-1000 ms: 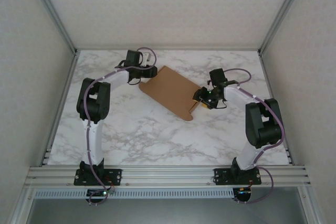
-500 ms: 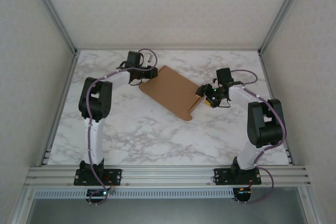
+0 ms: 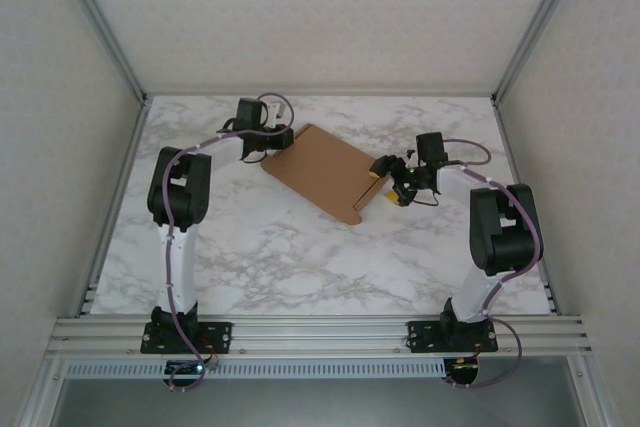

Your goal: Fold the paper box

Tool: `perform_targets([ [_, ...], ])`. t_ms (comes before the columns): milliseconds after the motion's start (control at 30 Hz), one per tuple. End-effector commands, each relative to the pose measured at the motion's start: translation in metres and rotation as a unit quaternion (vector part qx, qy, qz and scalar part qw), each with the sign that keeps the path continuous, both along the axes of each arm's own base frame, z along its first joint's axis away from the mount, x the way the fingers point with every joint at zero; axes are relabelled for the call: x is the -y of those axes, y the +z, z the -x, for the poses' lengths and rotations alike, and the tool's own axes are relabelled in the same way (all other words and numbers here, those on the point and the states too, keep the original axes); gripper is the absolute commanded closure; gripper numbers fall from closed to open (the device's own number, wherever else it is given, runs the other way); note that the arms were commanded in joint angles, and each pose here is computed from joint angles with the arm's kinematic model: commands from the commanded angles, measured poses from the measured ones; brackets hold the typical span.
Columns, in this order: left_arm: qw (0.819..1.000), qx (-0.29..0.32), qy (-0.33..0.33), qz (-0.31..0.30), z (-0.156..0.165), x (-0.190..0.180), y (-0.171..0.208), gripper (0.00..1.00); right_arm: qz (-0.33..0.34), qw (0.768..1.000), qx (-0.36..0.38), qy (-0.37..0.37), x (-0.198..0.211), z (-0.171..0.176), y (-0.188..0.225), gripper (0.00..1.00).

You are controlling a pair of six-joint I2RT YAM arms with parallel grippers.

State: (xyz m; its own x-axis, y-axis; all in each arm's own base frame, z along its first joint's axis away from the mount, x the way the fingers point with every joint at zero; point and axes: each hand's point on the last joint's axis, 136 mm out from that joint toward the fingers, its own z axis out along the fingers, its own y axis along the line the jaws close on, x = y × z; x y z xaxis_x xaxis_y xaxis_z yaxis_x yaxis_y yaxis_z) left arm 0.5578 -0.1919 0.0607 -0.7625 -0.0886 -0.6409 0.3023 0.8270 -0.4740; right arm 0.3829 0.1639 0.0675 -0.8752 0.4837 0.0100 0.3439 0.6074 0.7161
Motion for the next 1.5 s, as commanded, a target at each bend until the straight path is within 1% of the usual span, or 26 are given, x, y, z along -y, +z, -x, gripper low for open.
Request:
perform_targets([
  [0,0.991,-0.124,0.032,-0.034,0.035,-0.03,-0.082,0.84,-0.04,0.999,-0.019,-0.01,-0.007,-0.001,-0.012,0.16],
  [133,0.991,-0.129,0.029,-0.031,0.039,-0.03,-0.087,0.84,-0.055,0.998,-0.01,-0.014,-0.013,-0.009,-0.016,0.15],
  [233,0.99,-0.134,0.023,-0.025,0.039,-0.027,-0.089,0.84,-0.084,0.996,0.004,-0.005,-0.028,-0.018,-0.016,0.15],
  [400,0.99,-0.14,0.012,-0.01,0.042,-0.02,-0.089,0.86,-0.141,0.988,0.052,0.019,-0.057,-0.028,-0.001,0.15],
  [500,0.99,-0.141,0.002,-0.003,0.044,-0.013,-0.089,0.86,-0.154,0.984,0.082,0.029,-0.069,-0.032,0.009,0.16],
  [533,0.99,-0.142,-0.001,-0.001,0.045,-0.011,-0.089,0.86,-0.157,0.983,0.091,0.029,-0.072,-0.035,0.012,0.18],
  [633,0.99,-0.139,-0.013,0.0,0.048,0.002,-0.083,0.84,-0.156,0.981,0.111,0.015,-0.076,-0.039,0.02,0.28],
  [700,0.991,-0.133,-0.021,-0.002,0.051,0.011,-0.076,0.82,-0.146,0.983,0.112,-0.003,-0.072,-0.041,0.024,0.39],
  [767,0.992,-0.126,-0.022,-0.003,0.052,0.016,-0.065,0.79,-0.131,0.985,0.11,-0.012,-0.067,-0.039,0.028,0.46],
  [800,0.992,-0.122,-0.016,-0.003,0.051,0.015,-0.059,0.74,-0.121,0.987,0.107,-0.016,-0.064,-0.037,0.031,0.48],
  [867,0.994,-0.106,0.008,-0.01,0.048,0.007,-0.043,0.67,-0.112,0.988,0.102,-0.02,-0.058,-0.032,0.038,0.52],
  [933,0.995,-0.083,0.045,-0.02,0.042,-0.008,-0.022,0.56,-0.104,0.991,0.084,-0.026,-0.052,-0.026,0.04,0.55],
  [1000,0.995,-0.049,0.082,-0.018,0.038,-0.025,0.009,0.55,-0.103,0.992,0.065,-0.035,-0.045,-0.02,0.042,0.56],
  [1067,0.993,-0.012,0.116,-0.011,0.036,-0.039,0.043,0.5,-0.117,0.991,0.048,-0.044,-0.041,-0.014,0.043,0.56],
  [1167,0.988,0.064,0.138,-0.025,0.041,-0.049,0.098,0.49,-0.143,0.988,0.024,-0.057,-0.038,-0.006,0.05,0.57],
  [1200,0.986,0.088,0.14,-0.035,0.045,-0.049,0.114,0.49,-0.149,0.987,0.014,-0.059,-0.038,-0.003,0.051,0.57],
  [1267,0.981,0.14,0.122,-0.057,0.059,-0.037,0.146,0.47,-0.16,0.985,-0.006,-0.062,-0.038,0.005,0.057,0.59],
  [1333,0.976,0.175,0.104,-0.073,0.075,-0.023,0.168,0.45,-0.167,0.984,-0.017,-0.061,-0.039,0.012,0.064,0.59],
  [1400,0.971,0.206,0.098,-0.069,0.093,-0.011,0.19,0.45,-0.172,0.983,-0.023,-0.065,-0.038,0.018,0.072,0.6],
  [1467,0.967,0.221,0.115,-0.048,0.11,-0.008,0.211,0.47,-0.187,0.979,-0.027,-0.072,-0.038,0.023,0.082,0.61],
])
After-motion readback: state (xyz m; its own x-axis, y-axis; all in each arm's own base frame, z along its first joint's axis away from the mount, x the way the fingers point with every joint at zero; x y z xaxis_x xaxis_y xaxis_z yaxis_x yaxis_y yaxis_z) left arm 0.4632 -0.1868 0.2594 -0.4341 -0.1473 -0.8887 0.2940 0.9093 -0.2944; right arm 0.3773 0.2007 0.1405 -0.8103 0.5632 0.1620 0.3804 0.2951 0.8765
